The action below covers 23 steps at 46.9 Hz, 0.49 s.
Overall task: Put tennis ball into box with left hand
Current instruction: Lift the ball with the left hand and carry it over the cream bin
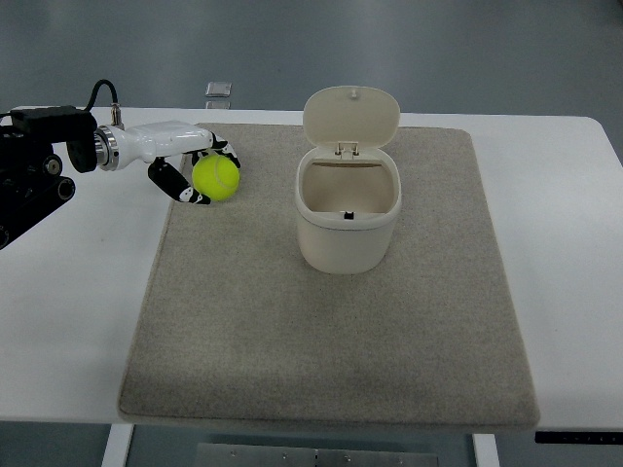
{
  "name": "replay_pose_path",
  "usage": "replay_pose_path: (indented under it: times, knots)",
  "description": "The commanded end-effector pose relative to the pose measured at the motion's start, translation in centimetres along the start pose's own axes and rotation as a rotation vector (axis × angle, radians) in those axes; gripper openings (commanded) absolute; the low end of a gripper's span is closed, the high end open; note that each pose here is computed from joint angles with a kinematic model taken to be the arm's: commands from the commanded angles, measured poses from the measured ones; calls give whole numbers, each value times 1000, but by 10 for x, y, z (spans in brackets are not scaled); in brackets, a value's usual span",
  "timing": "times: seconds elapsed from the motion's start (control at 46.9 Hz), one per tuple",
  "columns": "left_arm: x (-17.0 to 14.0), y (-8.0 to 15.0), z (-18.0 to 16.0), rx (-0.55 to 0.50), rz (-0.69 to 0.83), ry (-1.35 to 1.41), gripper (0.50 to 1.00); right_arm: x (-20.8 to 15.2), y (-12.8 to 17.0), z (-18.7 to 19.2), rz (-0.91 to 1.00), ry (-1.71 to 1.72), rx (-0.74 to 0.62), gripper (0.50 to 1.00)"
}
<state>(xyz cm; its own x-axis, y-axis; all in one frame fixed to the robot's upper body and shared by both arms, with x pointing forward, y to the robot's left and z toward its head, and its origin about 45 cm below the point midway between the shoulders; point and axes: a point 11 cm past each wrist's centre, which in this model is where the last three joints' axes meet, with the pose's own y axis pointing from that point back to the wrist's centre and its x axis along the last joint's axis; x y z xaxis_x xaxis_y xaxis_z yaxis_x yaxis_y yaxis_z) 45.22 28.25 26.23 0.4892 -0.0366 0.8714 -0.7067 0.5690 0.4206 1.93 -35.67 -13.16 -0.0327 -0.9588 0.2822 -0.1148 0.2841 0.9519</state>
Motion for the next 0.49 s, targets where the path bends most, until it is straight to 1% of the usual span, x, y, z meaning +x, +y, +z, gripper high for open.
replay_pose_path:
  times: [0.0,0.085,0.256,0.299,0.469]
  knots:
    - [8,7,2,-10,13,-16,500,0,0,0,-1,0,0,903]
    - [25,22,7,-31,38,-54,500,0,0,0,1,0,0,901]
    - [41,50,47,-206,55,-141,500,0,0,0,1,0,-2,901]
    - [45,56,57,-236,56,-162,500,0,0,0,1,0,0,903]
    - [52,69,88,-346,81,-225,500,0,0,0,1,0,0,901]
